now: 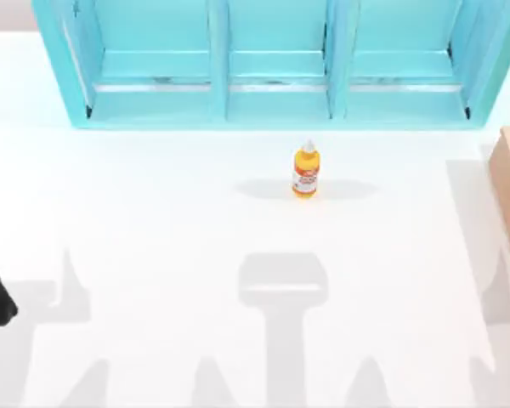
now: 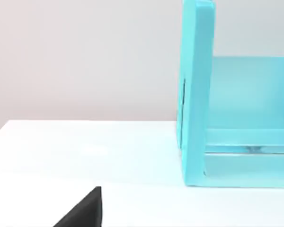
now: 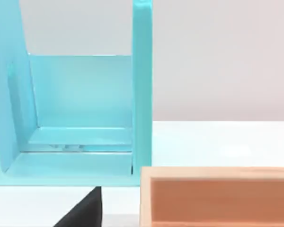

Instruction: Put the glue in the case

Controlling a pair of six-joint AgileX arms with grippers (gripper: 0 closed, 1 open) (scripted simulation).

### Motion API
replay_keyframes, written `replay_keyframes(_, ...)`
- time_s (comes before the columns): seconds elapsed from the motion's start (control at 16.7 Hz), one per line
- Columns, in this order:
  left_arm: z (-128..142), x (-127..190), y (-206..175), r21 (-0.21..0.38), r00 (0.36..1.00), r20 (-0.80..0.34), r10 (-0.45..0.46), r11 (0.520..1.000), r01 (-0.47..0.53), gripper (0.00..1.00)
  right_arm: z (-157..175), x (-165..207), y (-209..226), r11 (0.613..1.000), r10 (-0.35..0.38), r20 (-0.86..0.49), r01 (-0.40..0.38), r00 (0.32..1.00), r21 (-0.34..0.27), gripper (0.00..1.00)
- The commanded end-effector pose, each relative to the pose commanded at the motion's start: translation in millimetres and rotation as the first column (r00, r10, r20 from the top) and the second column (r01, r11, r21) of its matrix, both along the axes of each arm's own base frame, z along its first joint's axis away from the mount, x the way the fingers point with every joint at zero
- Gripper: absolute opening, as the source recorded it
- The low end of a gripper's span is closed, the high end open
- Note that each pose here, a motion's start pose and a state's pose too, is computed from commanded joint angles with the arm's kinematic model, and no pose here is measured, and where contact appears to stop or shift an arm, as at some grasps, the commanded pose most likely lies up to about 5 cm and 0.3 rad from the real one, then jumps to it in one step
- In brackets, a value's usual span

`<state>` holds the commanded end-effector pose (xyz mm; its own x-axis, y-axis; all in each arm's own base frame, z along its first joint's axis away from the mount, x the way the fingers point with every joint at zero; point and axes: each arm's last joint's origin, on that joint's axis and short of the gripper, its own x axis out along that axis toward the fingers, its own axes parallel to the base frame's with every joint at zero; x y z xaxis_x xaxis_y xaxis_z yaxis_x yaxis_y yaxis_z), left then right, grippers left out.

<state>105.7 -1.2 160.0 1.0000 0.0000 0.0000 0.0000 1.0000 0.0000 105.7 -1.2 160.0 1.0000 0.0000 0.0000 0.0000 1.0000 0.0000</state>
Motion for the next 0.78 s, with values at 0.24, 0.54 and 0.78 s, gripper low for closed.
replay_keyframes(0.24, 0.0, 0.0, 0.0, 0.000, 1.000, 0.000, 0.000, 1.000, 0.000, 1.00, 3.5, 0.6, 0.6, 1.000, 0.015, -0.015, -0.015, 1.000, -0.015, 1.00)
replay_keyframes(0.54, 0.0, 0.0, 0.0, 0.000, 1.000, 0.000, 0.000, 1.000, 0.000, 1.00, 31.3, 11.8, 5.4, 0.980, 0.142, -0.140, -0.159, 0.980, -0.122, 1.00)
replay_keyframes(0.78, 0.0, 0.0, 0.0, 0.000, 1.000, 0.000, 0.000, 1.000, 0.000, 1.00, 62.4, 42.6, 12.7, 0.903, 0.308, -0.299, -0.377, 0.903, -0.207, 1.00)
